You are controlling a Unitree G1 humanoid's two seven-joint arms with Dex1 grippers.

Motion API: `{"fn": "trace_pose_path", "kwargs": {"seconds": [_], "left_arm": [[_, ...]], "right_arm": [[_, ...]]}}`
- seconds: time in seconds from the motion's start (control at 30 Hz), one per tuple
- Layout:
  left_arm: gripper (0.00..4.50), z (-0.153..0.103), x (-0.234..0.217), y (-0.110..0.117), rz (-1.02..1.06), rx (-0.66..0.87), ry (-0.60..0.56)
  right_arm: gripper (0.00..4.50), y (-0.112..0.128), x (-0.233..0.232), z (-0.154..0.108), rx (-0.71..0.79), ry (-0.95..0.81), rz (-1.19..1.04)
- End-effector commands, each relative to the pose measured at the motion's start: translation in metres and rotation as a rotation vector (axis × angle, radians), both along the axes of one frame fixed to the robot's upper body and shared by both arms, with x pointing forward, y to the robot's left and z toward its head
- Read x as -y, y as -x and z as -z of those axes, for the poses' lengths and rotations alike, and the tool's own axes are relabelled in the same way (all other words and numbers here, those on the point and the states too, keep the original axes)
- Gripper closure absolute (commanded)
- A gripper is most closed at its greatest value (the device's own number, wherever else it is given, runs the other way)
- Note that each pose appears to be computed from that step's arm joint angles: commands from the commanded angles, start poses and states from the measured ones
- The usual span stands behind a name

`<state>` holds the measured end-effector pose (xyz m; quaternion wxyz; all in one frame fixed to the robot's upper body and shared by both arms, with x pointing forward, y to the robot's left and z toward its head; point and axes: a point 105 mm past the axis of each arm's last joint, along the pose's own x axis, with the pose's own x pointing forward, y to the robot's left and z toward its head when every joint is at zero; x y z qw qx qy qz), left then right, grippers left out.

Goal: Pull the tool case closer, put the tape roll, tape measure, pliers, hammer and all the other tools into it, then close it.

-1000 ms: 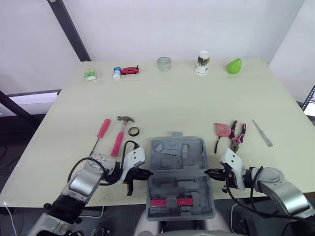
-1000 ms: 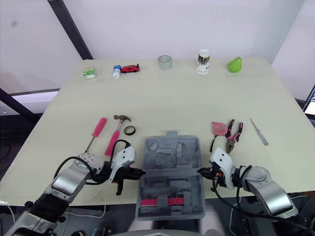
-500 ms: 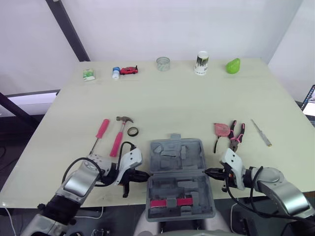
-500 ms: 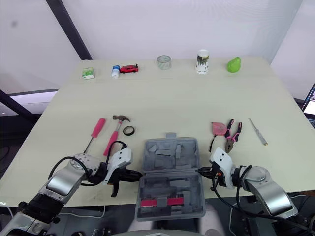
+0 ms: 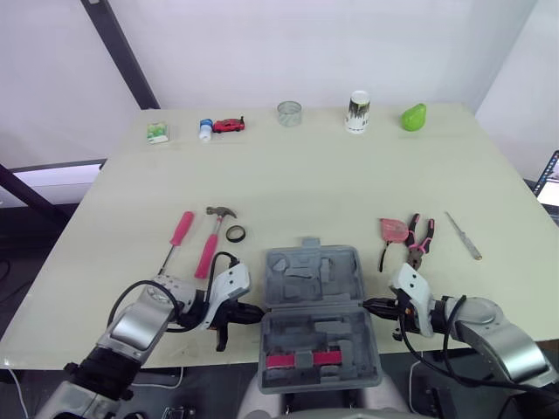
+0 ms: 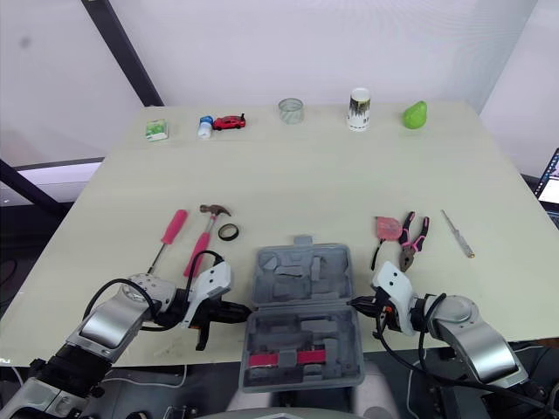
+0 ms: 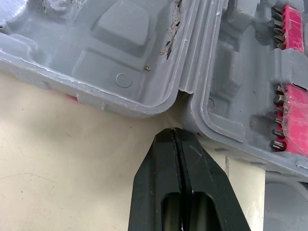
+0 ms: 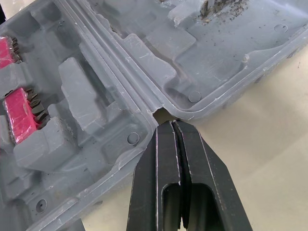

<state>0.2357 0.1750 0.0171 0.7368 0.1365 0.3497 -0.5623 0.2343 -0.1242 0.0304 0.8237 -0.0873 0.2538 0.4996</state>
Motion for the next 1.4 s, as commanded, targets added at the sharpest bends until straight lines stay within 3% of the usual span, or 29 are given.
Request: {"fn": "trace_pose_path", "kwargs": {"seconds": [0.03, 0.43, 0.67, 0.97, 1.2, 1.27, 1.37, 1.4], "left_arm": [[4.44, 0.018, -0.015, 0.012, -0.044, -0.077, -0.060], [4.44, -0.017, -0.020, 0.000, -0.112, 0.104, 0.044], [4.44, -0.045, -0.031, -0.002, -0.219, 0.277, 0.147], [4.44, -0.054, -0.079, 0.018, -0.466, 0.381, 0.139], [4.44, -0.062, -0.119, 0.039, -0.726, 0.448, 0.197], [3.62, -0.063, -0.132, 0.044, -0.788, 0.462, 0.198], [2.17, -0.062, -0.154, 0.054, -0.881, 0.474, 0.178], [1.57, -0.060, -0.160, 0.058, -0.903, 0.475, 0.170]], "right_arm": [[4.50, -0.002, -0.004, -0.006, 0.024, -0.019, -0.018], [4.50, -0.012, 0.023, -0.024, 0.121, -0.042, 0.076], [4.50, -0.002, 0.051, -0.035, 0.187, -0.034, 0.111], [4.50, 0.012, 0.107, -0.045, 0.355, -0.030, 0.323], [4.50, 0.029, 0.144, -0.050, 0.356, -0.099, 0.493], [4.50, 0.032, 0.154, -0.050, 0.366, -0.096, 0.531], [3.68, 0.038, 0.171, -0.049, 0.375, -0.103, 0.592], [3.13, 0.039, 0.176, -0.048, 0.379, -0.106, 0.614]]}}
